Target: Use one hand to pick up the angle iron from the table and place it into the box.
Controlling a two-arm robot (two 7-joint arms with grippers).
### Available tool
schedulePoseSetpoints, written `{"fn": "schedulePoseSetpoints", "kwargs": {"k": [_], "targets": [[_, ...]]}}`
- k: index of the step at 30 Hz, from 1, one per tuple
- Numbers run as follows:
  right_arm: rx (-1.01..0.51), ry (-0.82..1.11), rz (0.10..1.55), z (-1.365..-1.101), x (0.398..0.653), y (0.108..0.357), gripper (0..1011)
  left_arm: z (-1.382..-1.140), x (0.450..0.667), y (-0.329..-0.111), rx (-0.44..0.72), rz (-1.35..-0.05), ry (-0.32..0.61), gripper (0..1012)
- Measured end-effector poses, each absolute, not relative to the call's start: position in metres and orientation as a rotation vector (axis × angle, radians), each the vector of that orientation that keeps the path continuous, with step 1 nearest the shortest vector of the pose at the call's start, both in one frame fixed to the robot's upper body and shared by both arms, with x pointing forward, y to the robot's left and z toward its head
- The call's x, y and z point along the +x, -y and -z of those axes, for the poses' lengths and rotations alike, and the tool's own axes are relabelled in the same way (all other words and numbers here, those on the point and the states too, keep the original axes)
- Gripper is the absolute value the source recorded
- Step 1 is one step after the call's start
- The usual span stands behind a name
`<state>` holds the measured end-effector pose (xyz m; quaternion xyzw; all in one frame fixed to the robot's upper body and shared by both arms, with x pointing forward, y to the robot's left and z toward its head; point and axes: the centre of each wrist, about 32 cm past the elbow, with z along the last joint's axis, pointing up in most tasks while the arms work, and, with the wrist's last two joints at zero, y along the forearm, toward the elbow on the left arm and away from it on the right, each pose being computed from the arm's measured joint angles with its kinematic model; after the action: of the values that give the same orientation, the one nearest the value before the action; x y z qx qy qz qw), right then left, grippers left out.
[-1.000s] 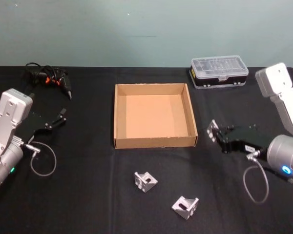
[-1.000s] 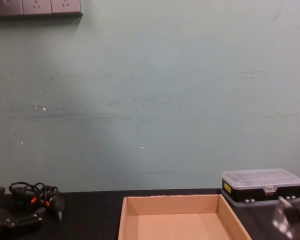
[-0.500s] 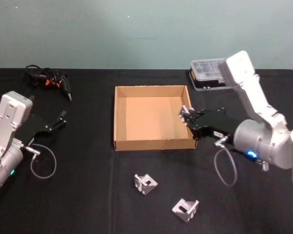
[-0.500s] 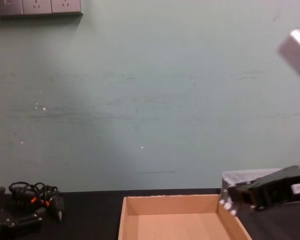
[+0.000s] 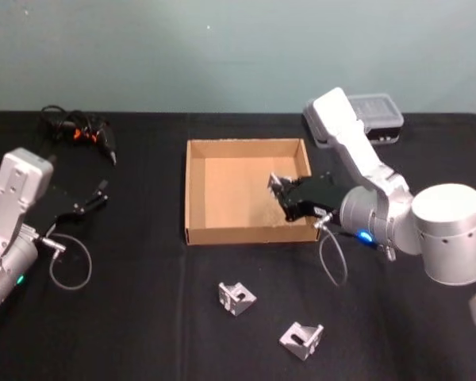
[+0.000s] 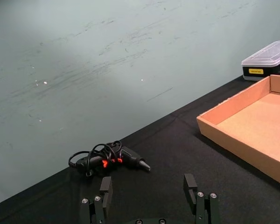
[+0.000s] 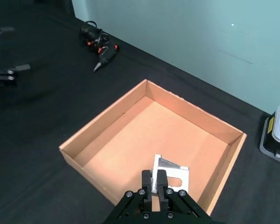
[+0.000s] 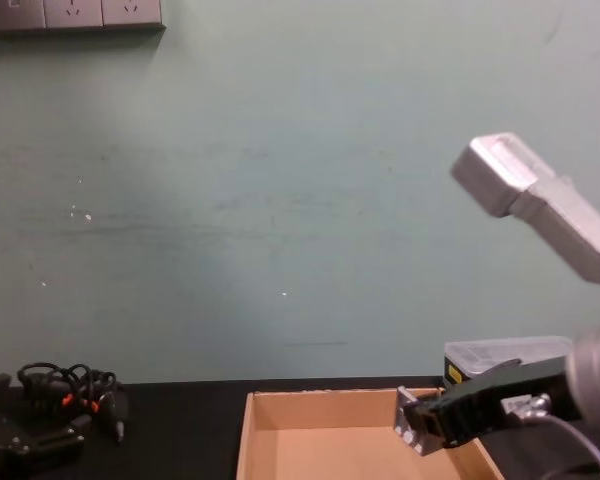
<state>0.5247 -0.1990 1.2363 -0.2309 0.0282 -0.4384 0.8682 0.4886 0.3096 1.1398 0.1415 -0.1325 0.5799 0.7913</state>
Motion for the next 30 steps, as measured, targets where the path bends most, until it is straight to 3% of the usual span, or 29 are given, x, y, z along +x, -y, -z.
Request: {"fn": "schedulePoseSetpoints", "kwargs": {"k": [12,28,30], "targets": [[-0.555,-0.048,0.922,-1.219,0.549,0.187,86,-1.14,0.489,-0.31,0.304,-1.248,0.285,1000],[-0.584,-0.03,0.939,-1.211,0.554,0.184,86,-1.14,0.489,-0.31,0.304,-1.248,0.285,1000],[-0.587,-0.029,0.943,-1.211,0.553,0.185,125,-1.14,0.489,-0.31,0.304,-1.248,0.285,1000]]}}
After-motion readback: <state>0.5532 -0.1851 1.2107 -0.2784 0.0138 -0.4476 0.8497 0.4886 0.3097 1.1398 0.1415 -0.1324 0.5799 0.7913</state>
